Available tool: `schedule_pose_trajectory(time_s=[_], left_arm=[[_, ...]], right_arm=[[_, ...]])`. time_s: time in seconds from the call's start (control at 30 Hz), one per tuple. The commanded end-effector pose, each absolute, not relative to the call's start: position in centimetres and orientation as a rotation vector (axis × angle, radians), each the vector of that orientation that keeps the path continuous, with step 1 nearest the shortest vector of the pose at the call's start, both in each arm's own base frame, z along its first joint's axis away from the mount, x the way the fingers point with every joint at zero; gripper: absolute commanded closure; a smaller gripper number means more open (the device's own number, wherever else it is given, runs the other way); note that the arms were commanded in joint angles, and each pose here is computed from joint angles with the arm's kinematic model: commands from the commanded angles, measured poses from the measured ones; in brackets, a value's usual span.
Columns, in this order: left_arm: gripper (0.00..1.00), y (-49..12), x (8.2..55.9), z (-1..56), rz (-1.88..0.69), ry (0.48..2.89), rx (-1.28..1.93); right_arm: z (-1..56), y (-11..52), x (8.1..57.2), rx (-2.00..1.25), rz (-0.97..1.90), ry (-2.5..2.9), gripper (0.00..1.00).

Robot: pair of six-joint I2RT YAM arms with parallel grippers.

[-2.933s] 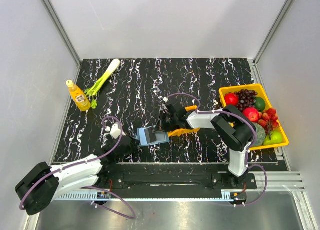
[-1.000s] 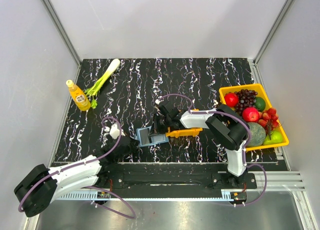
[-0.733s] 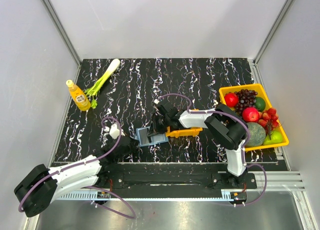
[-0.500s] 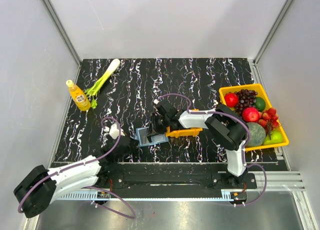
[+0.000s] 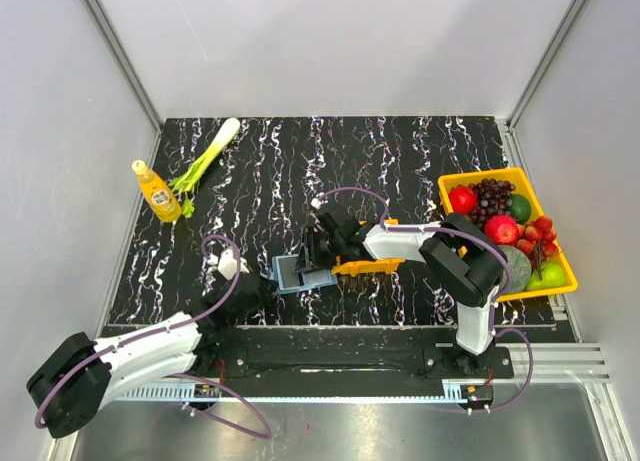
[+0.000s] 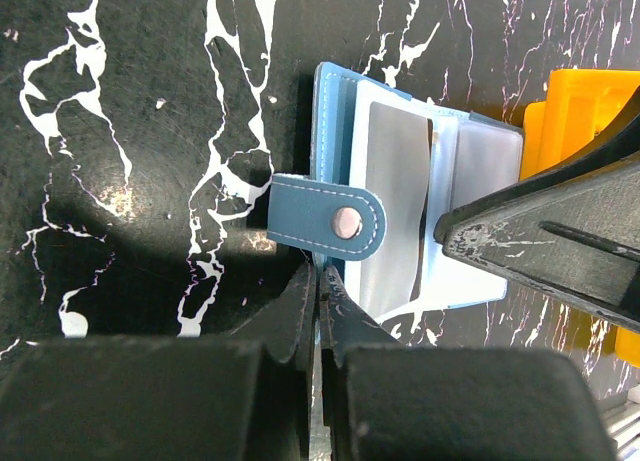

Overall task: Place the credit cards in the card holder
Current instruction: Insert the credit card into the card holder.

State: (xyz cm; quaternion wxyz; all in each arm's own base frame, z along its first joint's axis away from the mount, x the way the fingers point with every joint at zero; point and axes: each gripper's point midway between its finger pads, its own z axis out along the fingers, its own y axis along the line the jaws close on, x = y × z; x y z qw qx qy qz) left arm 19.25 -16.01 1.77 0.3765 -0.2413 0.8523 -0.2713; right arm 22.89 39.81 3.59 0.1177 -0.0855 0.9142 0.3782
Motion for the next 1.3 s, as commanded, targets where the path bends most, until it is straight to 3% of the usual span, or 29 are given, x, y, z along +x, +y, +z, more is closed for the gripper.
schedule_pose_trajectory(time_s=[0.0, 0.4, 0.5, 0.8, 1.27], left_arm=[[1.0, -16.0, 19.8, 2.3, -0.7, 2.14, -0.626], [1.0, -16.3, 20.0, 2.6, -0.711, 2.138, -0.613], [1.0, -16.3, 20.0, 2.5, -0.714, 2.138, -0.614], [1.0, -16.4, 20.0, 2.6, -0.72, 2.137, -0.61], [1.0, -16.1, 20.0, 2.9, -0.723, 2.112, -0.616]], right_arm=[[4.9, 41.0, 22.9, -0.279, 1.185, 2.627, 0.57], [2.9, 40.9, 22.0, -0.28, 1.081, 2.712, 0.57], [3.2, 41.2, 21.8, -0.301, 1.099, 2.706, 0.63], [4.5, 43.0, 21.3, -0.361, 1.234, 2.644, 0.66], [9.0, 38.6, 25.3, -0.333, 0.922, 2.477, 0.61]])
